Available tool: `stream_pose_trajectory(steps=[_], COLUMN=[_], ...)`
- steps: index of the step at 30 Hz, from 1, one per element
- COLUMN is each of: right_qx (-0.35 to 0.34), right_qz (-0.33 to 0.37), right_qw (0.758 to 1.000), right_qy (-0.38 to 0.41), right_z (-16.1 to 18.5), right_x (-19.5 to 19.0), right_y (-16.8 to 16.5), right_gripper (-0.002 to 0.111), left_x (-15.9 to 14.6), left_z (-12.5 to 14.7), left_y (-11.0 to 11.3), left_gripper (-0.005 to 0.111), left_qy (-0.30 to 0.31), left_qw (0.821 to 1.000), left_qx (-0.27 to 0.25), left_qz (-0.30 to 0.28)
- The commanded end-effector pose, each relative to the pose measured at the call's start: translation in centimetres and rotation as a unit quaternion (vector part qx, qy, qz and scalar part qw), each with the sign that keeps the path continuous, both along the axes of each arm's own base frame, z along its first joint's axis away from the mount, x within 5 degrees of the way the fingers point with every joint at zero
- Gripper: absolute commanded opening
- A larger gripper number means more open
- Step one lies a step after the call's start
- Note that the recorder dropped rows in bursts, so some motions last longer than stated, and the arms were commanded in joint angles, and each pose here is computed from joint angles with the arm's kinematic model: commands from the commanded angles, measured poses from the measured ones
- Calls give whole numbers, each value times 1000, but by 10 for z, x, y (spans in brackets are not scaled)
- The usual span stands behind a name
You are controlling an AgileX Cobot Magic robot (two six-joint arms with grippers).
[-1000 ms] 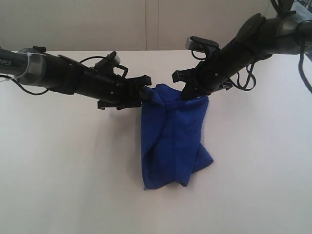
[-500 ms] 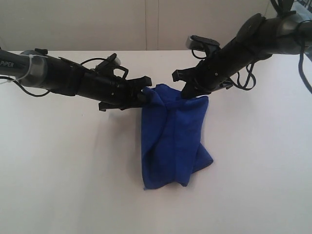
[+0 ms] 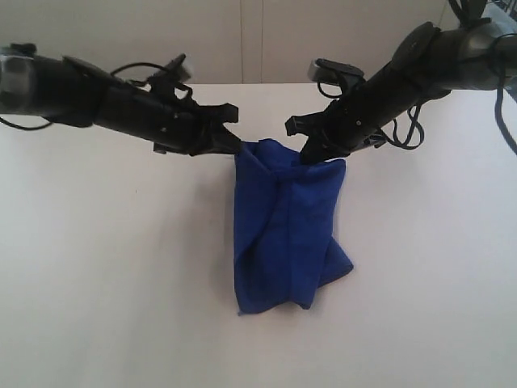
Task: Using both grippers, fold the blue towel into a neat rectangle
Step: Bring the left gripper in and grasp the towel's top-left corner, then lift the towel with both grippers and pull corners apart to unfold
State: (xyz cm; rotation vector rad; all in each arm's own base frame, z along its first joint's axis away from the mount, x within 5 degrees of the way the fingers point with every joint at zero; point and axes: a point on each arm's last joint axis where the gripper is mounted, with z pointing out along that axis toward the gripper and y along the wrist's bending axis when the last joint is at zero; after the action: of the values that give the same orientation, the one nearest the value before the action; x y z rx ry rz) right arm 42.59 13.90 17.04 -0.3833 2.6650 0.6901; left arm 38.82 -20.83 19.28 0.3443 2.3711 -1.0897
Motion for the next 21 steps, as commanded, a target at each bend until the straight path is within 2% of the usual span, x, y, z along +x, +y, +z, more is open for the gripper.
stream_pose_trajectory(steps=[1,5,8,10,12,17,21], right_qx=[-19,-72,-100,-98,-92,-130,-125], right_qz=[13,-2,-1,6,4,-38,-48], right_qw=[999,996,992,991,992,984,981], right_qy=[-22,-51,-76,-87,-91,-115,-144], right_z=[18,52,90,114,136,194,230], right_x=[-4,-11,-24,-38,-52,-97,-147], right_y=[-7,-27,-42,-44,-46,-64,-74], right_gripper=[0,0,0,0,0,0,0], left_x=[-11,-24,-45,-60,-75,-122,-163], left_z=[38,62,89,112,131,174,206], left_y=[27,61,77,84,91,114,125], left_gripper=[0,0,0,0,0,0,0], left_qy=[-30,-15,-55,-84,-95,-108,-118], left_qw=[997,993,975,967,962,943,944], left_qx=[21,69,156,180,207,278,283], left_qz=[-70,-94,-145,-159,-149,-147,-125])
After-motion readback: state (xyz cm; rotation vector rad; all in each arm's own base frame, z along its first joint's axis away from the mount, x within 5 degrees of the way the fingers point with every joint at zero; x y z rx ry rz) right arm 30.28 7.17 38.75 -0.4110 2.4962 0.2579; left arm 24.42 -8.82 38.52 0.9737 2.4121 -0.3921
